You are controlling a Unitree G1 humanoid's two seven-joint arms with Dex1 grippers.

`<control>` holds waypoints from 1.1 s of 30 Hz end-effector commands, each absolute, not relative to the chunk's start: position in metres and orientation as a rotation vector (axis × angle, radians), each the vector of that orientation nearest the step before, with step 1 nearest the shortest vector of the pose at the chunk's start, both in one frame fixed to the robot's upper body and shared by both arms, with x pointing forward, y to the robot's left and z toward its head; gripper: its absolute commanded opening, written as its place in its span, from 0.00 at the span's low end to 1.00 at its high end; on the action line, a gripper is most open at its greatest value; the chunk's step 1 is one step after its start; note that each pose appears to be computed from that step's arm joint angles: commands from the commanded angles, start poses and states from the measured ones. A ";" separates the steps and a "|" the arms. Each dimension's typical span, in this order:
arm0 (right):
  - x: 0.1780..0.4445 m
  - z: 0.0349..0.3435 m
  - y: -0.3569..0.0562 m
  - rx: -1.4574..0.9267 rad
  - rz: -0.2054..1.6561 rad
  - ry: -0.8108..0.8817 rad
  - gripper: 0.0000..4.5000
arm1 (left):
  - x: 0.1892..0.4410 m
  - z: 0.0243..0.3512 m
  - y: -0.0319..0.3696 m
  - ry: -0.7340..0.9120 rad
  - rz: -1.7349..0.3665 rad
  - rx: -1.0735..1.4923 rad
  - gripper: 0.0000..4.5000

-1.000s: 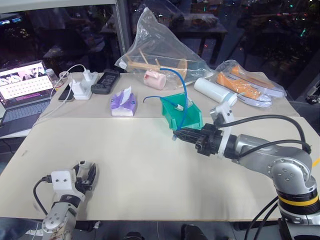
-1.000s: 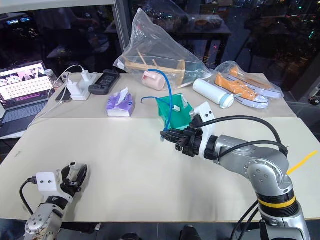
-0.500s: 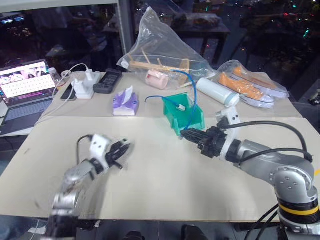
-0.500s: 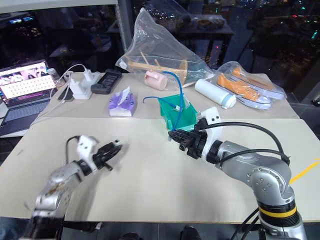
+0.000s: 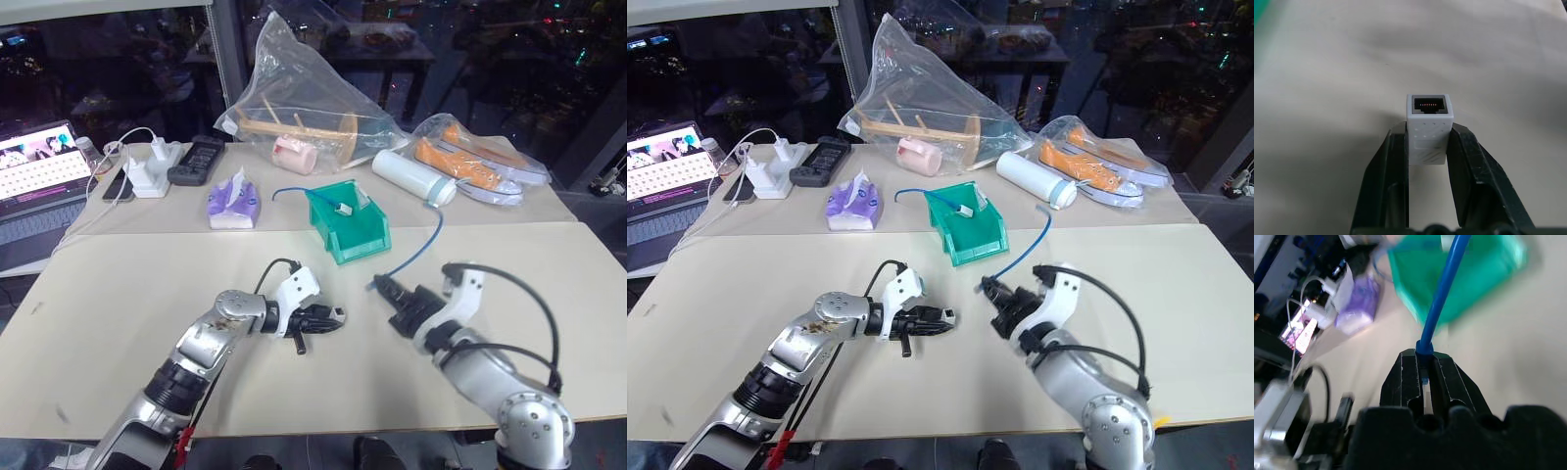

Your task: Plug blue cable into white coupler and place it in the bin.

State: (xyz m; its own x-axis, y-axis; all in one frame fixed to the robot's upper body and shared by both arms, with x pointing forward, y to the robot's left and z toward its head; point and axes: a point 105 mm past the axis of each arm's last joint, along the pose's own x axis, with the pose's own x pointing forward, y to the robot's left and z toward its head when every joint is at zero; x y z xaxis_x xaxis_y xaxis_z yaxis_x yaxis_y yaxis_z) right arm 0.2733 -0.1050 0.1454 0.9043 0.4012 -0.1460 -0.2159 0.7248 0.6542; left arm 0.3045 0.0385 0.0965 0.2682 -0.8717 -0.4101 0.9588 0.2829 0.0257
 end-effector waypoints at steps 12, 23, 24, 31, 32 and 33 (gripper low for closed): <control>0.267 0.137 -0.097 0.795 0.354 0.346 0.00 | 0.295 0.095 0.026 0.451 -1.218 0.310 0.14; 0.263 0.126 -0.090 0.803 0.380 0.412 0.00 | 0.289 0.095 0.018 0.455 -1.252 0.317 0.14; 0.263 0.125 -0.089 0.801 0.382 0.416 0.00 | 0.289 0.095 0.017 0.455 -1.251 0.316 0.14; 0.260 0.119 -0.088 0.755 0.384 0.453 0.00 | 0.288 0.099 0.015 0.458 -1.250 0.301 0.14; 0.259 0.115 -0.090 0.733 0.374 0.464 0.00 | 0.287 0.101 0.015 0.456 -1.249 0.296 0.14; 0.259 0.113 -0.091 0.717 0.368 0.473 0.00 | 0.287 0.104 0.014 0.453 -1.246 0.291 0.14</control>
State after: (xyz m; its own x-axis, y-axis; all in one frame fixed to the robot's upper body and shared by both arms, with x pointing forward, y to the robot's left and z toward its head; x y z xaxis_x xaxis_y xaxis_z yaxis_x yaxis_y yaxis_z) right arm 0.2642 -0.0927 0.1139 0.8454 0.4599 -0.2718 -0.1455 0.6878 0.7112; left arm 0.2926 0.0213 0.0952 0.2693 -0.8232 -0.4999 0.9449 0.3261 -0.0281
